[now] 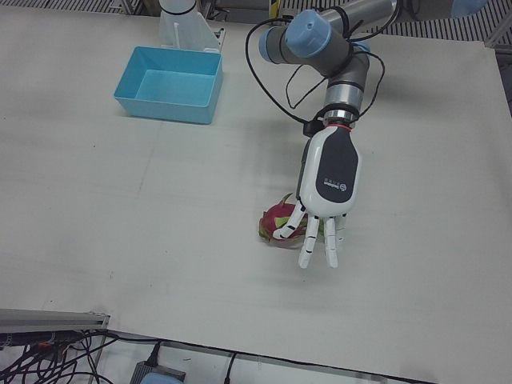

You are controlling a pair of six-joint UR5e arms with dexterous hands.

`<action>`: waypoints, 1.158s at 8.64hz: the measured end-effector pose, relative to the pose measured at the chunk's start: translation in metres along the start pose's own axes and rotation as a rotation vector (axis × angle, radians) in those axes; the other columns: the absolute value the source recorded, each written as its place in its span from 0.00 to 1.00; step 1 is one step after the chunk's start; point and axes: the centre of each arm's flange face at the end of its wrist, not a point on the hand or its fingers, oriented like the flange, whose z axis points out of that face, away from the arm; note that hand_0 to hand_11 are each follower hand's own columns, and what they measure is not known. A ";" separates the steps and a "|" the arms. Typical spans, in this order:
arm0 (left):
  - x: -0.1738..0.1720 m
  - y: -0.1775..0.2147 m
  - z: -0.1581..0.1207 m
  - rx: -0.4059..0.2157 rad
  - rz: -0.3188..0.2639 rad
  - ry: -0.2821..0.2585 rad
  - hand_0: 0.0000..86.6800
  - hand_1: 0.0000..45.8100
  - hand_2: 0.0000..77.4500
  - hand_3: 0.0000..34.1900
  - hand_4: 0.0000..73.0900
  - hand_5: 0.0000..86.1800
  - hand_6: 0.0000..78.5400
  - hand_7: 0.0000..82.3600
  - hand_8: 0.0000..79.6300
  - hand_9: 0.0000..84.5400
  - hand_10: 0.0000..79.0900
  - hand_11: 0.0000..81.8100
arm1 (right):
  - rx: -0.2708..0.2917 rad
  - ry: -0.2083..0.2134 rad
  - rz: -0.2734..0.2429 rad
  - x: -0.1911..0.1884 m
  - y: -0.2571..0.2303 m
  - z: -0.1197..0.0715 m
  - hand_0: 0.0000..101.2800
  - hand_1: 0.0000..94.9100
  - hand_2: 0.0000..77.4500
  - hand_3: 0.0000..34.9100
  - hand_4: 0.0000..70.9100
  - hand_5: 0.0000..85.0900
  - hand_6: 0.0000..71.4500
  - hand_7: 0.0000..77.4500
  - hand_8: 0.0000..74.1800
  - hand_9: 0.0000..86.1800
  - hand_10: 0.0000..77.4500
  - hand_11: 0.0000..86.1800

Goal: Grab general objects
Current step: 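Reach the left hand down over the pink dragon fruit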

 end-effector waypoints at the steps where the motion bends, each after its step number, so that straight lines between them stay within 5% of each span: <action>1: -0.011 0.025 -0.008 0.022 0.017 0.002 0.92 0.00 0.01 0.71 0.00 0.47 0.02 0.14 0.01 0.01 0.47 0.01 | 0.000 0.000 0.000 0.000 0.000 0.000 0.00 1.00 1.00 0.00 0.00 0.01 0.00 0.00 0.00 0.01 0.00 0.00; 2: -0.031 0.063 -0.023 0.045 0.049 -0.014 0.92 0.00 0.01 0.87 0.01 0.38 0.05 0.15 0.05 0.01 0.47 0.05 | 0.000 0.000 0.000 0.000 0.000 0.000 0.00 1.00 1.00 0.00 0.00 0.01 0.00 0.00 0.00 0.01 0.00 0.00; 4: -0.070 0.112 -0.048 0.062 0.123 -0.057 0.92 0.00 0.01 0.87 0.01 0.34 0.01 0.09 0.01 0.01 0.47 0.05 | 0.000 0.000 0.000 0.000 0.000 0.000 0.00 1.00 1.00 0.00 0.00 0.00 0.00 0.00 0.00 0.01 0.00 0.01; 6: -0.086 0.122 -0.053 0.066 0.158 -0.082 0.92 0.00 0.01 0.87 0.01 0.34 0.01 0.09 0.01 0.01 0.47 0.03 | 0.000 0.000 0.000 0.000 0.000 0.000 0.00 1.00 1.00 0.00 0.00 0.00 0.00 0.00 0.00 0.01 0.00 0.01; 10: -0.053 0.115 -0.070 0.084 0.186 -0.107 0.92 0.00 0.01 0.87 0.01 0.36 0.01 0.06 0.05 0.01 0.47 0.01 | 0.000 0.000 0.000 0.000 0.000 0.000 0.00 1.00 1.00 0.00 0.00 0.01 0.00 0.00 0.00 0.01 0.00 0.00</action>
